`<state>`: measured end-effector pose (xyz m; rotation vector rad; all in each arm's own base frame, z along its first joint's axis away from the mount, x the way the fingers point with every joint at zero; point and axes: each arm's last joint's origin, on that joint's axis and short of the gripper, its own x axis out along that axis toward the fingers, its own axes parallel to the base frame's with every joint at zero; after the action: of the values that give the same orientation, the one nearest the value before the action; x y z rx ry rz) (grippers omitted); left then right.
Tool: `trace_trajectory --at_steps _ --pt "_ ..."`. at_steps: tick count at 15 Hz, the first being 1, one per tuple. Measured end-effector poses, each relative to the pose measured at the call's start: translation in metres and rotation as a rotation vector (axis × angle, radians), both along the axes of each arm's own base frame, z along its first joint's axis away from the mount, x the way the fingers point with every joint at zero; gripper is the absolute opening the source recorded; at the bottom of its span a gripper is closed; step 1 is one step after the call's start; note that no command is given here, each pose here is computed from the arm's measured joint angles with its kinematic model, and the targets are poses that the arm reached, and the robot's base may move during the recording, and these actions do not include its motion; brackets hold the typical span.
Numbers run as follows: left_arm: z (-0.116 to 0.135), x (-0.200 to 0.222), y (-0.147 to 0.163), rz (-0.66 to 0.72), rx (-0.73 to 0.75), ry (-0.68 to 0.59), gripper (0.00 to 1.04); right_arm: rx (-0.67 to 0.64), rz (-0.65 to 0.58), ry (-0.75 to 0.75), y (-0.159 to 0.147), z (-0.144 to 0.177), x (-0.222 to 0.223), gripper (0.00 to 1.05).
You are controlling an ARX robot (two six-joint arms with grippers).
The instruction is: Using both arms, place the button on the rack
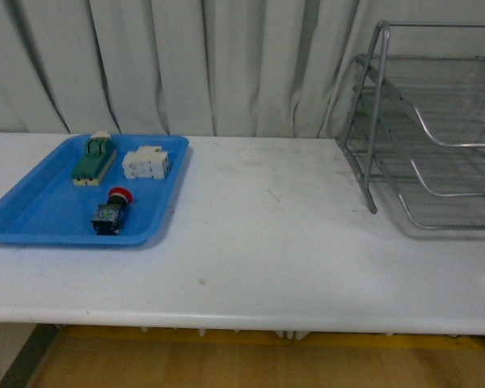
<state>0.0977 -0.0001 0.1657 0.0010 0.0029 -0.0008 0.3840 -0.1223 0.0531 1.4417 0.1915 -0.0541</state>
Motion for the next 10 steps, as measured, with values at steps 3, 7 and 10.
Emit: trace_trajectory --at_steps 3,7,10 --pt "0.0 0.0 0.0 0.0 0.0 0.0 0.98 0.018 -0.014 -0.013 -0.003 -0.006 -0.022 0.04" --pt "0.0 0.0 0.0 0.0 0.0 0.0 0.98 0.047 -0.027 0.043 -0.006 -0.009 -0.056 0.04" --pt "0.0 0.0 0.0 0.0 0.0 0.0 0.98 0.071 -0.037 0.083 -0.009 -0.013 -0.08 0.04"
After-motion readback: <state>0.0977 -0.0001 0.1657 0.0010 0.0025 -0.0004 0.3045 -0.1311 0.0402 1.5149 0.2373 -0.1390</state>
